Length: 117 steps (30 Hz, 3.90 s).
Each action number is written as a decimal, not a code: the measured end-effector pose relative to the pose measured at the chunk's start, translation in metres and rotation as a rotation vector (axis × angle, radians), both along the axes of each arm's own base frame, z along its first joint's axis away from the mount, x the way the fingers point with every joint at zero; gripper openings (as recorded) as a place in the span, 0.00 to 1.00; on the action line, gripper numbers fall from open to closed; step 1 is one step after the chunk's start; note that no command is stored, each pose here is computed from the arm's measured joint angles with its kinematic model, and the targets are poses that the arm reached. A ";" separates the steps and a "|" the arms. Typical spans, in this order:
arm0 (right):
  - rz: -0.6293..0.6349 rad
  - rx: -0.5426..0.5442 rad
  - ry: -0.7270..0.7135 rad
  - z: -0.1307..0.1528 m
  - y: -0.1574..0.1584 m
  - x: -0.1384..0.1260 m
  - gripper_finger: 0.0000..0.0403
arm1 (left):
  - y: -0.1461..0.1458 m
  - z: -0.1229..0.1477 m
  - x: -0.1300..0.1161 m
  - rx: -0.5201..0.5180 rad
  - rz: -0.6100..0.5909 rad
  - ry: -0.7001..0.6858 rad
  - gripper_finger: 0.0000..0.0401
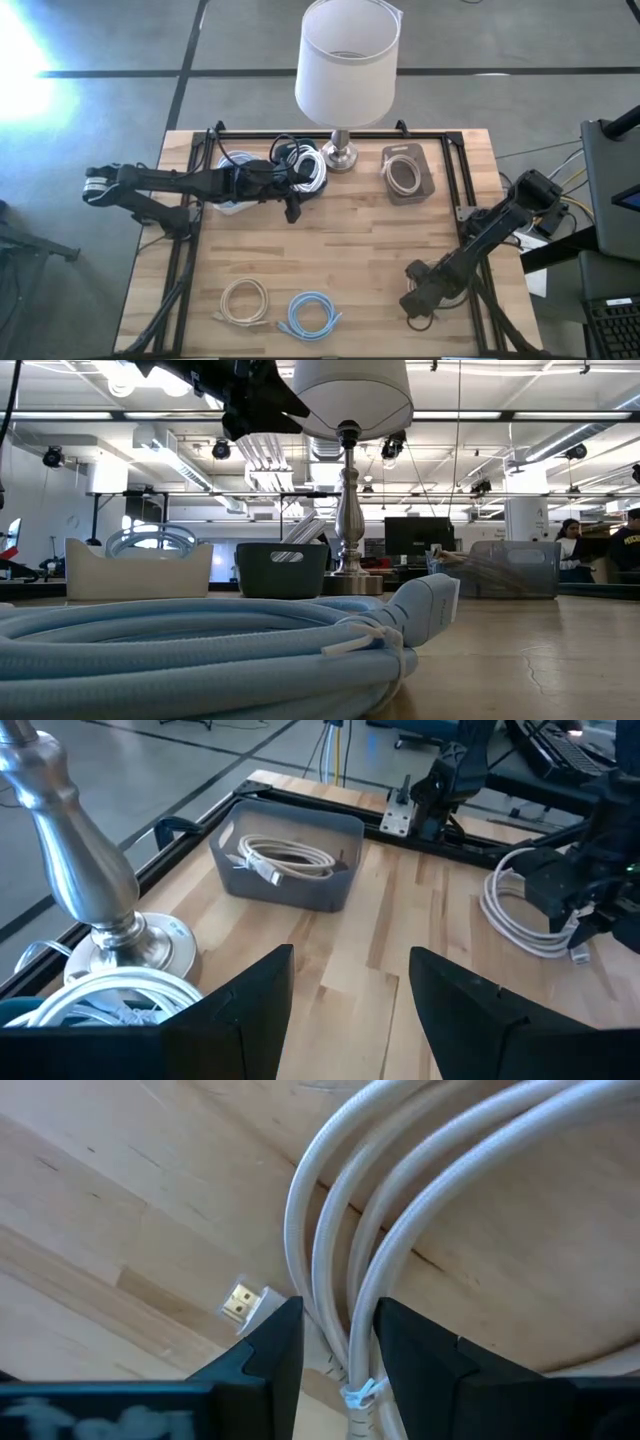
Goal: Pick & Place USB Port
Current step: Put the right brown charger cable into the black bin, then put the brown charger cable into the black bin
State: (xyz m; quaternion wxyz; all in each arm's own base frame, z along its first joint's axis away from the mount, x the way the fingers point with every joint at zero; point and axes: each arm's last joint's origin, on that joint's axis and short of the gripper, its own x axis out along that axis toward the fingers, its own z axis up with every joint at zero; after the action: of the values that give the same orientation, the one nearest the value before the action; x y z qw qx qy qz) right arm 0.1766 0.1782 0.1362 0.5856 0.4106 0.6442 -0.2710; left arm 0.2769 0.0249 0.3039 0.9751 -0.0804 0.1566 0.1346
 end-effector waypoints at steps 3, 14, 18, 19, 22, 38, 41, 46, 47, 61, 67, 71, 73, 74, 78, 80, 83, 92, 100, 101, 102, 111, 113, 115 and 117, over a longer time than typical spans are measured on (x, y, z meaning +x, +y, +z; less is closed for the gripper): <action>-0.006 0.015 -0.015 0.004 -0.001 -0.001 0.32 | 0.000 0.000 0.000 0.000 0.000 0.000 0.51; 0.021 0.018 -0.034 0.016 -0.001 -0.002 0.32 | -0.003 0.000 0.000 -0.018 -0.037 -0.001 0.51; 0.023 -0.007 -0.004 0.007 -0.001 -0.002 0.32 | -0.003 0.000 0.000 -0.019 -0.040 -0.001 0.51; 0.025 -0.012 0.004 0.005 0.000 -0.002 0.32 | -0.003 0.000 0.000 -0.019 -0.040 -0.001 0.51; 0.028 -0.025 0.023 0.000 0.001 -0.001 0.32 | -0.003 0.000 0.000 -0.020 -0.040 -0.002 0.51; 0.071 -0.044 0.028 -0.001 0.001 0.000 0.07 | -0.004 -0.003 0.000 -0.016 -0.062 0.024 0.51; 0.045 -0.046 -0.009 0.008 0.003 0.004 0.04 | -0.004 -0.003 0.000 -0.015 -0.062 0.023 0.51; 0.029 -0.129 -0.103 0.037 -0.001 0.006 0.04 | -0.004 -0.001 0.000 -0.012 -0.060 0.000 0.51; 0.023 -0.167 -0.118 0.043 -0.004 0.005 0.04 | -0.004 -0.001 0.001 -0.011 -0.060 -0.009 0.51; -0.071 -0.912 -0.611 0.124 -0.075 -0.009 0.03 | -0.004 0.012 0.004 0.023 -0.065 -0.143 0.51; -0.141 -1.050 -0.584 0.135 -0.119 -0.013 0.03 | -0.004 0.017 0.005 0.029 -0.065 -0.192 0.51; -0.223 -1.079 -0.523 0.133 -0.144 -0.008 0.03 | -0.004 0.019 0.005 0.031 -0.065 -0.209 0.51; -0.213 -1.080 -0.479 0.129 -0.154 -0.002 0.03 | -0.004 0.019 0.005 0.031 -0.065 -0.210 0.51; -0.200 -1.076 -0.458 0.126 -0.158 0.001 0.03 | -0.004 0.019 0.005 0.031 -0.065 -0.210 0.51; -0.184 -1.019 -0.402 0.114 -0.180 0.014 0.03 | -0.004 0.019 0.005 0.031 -0.065 -0.210 0.51; -0.207 -0.996 -0.395 0.109 -0.191 0.018 0.03 | -0.004 0.019 0.005 0.031 -0.065 -0.210 0.51; -0.277 -0.967 -0.391 0.104 -0.206 0.020 0.03 | -0.004 0.019 0.005 0.031 -0.065 -0.210 0.51; -0.351 -0.893 -0.384 0.094 -0.228 0.019 0.08 | -0.004 0.019 0.005 0.064 -0.074 -0.203 0.51; -0.289 -0.923 -0.454 0.076 -0.230 0.022 0.10 | -0.004 0.019 0.005 0.074 -0.076 -0.199 0.51; -0.284 -0.924 -0.446 0.075 -0.230 0.022 0.11 | -0.004 0.019 0.005 0.074 -0.076 -0.199 0.51; -0.283 -0.925 -0.438 0.074 -0.231 0.021 0.11 | -0.004 0.019 0.005 0.074 -0.076 -0.199 0.51; -0.260 -0.924 -0.382 0.070 -0.232 0.016 0.21 | -0.004 0.018 0.005 0.073 -0.076 -0.196 0.51; -0.244 -0.916 -0.350 0.069 -0.231 0.014 0.24 | -0.004 0.018 0.005 0.073 -0.076 -0.191 0.51; -0.236 -0.904 -0.342 0.070 -0.231 0.013 0.26 | -0.004 0.018 0.005 0.073 -0.076 -0.191 0.51; -0.227 -0.878 -0.355 0.072 -0.230 0.014 0.29 | -0.004 0.018 0.005 0.073 -0.076 -0.192 0.51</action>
State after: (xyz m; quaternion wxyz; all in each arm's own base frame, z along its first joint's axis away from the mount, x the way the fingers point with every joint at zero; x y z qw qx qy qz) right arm 0.1908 -0.0519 0.2078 0.7712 0.2324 0.3103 -0.5049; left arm 0.2818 0.0212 0.3219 0.9923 -0.0514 0.0605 0.0946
